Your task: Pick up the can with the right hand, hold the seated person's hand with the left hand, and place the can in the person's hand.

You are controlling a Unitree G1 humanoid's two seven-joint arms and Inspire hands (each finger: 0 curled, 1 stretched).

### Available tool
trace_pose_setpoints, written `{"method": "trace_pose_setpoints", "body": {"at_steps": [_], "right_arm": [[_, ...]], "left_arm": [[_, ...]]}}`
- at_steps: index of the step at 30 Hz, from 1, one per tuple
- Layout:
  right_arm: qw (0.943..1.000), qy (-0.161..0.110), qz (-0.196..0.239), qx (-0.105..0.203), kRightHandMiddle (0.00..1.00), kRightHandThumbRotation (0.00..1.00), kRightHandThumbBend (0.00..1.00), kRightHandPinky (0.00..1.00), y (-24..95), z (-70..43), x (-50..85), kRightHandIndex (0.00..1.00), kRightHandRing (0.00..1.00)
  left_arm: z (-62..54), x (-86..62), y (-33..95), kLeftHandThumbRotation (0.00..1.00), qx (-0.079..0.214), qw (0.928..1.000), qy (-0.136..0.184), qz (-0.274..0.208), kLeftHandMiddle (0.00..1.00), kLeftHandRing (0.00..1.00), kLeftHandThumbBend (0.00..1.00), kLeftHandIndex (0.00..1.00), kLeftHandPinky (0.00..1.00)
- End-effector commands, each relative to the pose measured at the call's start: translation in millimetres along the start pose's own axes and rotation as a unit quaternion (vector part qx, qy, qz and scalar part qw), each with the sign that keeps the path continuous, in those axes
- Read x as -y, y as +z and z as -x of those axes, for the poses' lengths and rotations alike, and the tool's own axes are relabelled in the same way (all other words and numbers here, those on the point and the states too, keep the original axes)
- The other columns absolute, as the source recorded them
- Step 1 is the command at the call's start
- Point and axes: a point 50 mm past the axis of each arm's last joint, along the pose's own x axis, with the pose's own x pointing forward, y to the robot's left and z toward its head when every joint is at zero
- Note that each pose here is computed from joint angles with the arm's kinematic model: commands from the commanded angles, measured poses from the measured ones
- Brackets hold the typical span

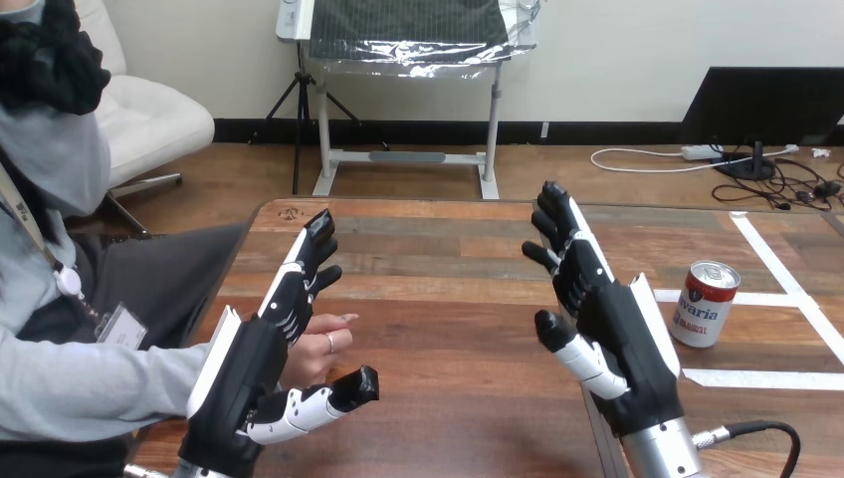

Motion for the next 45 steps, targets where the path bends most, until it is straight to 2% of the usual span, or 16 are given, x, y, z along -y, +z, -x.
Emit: {"method": "trace_pose_setpoints", "body": {"at_steps": [1,27,45], "right_arm": [[0.9990,0.006,0.025,0.036,1.00,0.80,1.00,0.91,9.7,-12.7,8.3,1.00,0.97],[0.9996,0.014,-0.004,0.025,1.00,0.76,1.00,0.92,6.0,-9.6,5.7,1.00,0.99],[0.9995,0.016,-0.004,0.026,1.00,0.74,1.00,0.93,6.6,-8.7,5.6,1.00,0.98]], "left_arm": [[-22.3,-6.5,7.7,0.60,0.042,0.9990,-0.007,-0.015,1.00,0.98,1.00,0.99,0.92],[-20.9,-7.9,7.2,0.56,0.039,0.9992,-0.003,-0.011,1.00,0.99,1.00,1.00,0.93],[-20.7,-7.8,7.4,0.54,0.040,0.9992,-0.001,-0.007,1.00,0.98,1.00,1.00,0.92]]}}
